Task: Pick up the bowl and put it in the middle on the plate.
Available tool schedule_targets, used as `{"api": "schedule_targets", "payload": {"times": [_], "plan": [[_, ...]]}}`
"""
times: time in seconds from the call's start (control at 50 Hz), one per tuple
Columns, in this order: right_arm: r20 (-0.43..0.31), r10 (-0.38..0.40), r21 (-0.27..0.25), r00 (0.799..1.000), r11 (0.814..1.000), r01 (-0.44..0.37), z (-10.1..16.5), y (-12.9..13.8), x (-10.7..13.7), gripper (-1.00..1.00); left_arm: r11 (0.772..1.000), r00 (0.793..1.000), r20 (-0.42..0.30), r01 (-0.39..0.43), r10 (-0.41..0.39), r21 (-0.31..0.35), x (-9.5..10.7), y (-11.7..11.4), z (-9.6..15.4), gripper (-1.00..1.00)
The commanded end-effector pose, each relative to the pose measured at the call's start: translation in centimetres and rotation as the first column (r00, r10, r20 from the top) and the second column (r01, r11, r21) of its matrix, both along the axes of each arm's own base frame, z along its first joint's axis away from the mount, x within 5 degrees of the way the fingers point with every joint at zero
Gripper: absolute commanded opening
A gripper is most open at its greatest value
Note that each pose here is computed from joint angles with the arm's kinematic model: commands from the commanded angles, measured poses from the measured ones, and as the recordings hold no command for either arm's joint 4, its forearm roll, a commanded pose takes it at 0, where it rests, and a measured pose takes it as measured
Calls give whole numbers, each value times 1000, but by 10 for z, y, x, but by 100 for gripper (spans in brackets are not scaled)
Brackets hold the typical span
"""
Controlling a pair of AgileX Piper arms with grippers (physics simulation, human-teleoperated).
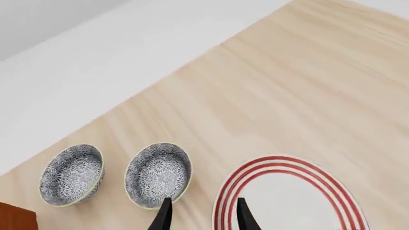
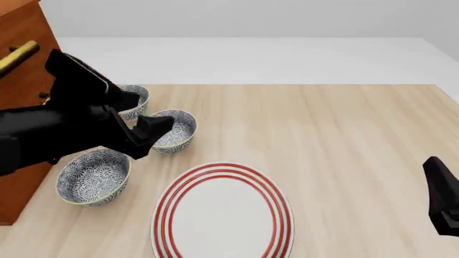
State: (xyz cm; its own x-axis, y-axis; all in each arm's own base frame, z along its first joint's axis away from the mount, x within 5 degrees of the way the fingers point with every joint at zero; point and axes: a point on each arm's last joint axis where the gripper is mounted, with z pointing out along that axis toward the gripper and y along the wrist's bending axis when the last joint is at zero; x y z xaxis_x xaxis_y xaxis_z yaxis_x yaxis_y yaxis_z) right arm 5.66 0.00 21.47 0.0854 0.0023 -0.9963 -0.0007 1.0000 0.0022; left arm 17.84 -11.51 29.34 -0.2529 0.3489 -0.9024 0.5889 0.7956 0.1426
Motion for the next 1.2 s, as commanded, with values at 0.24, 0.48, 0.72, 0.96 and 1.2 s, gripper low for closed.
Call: {"api": "schedule_targets", "payload": {"times": [0.24,0.48,0.72,0.96,1.2], "plan": [[0,0,0,1000,1000,0,0,0,0,100,986,995,-76,68,-56,155,42,-31,-19,100],[-1,1,1,1000,1000,-1,0,0,0,100,975,992,-117,73,-49,208,54,-33,-36,100],[0,1,0,1000,1000,-1,0,0,0,100,970,990,-139,60,-27,235,70,-32,-46,100],[0,1,0,1000,1000,-1,-1,0,1,100,953,987,-157,76,-31,295,94,-38,-48,100],[0,1,0,1000,1000,-1,0,0,0,100,941,981,-193,79,-15,330,105,-34,-62,100]]}}
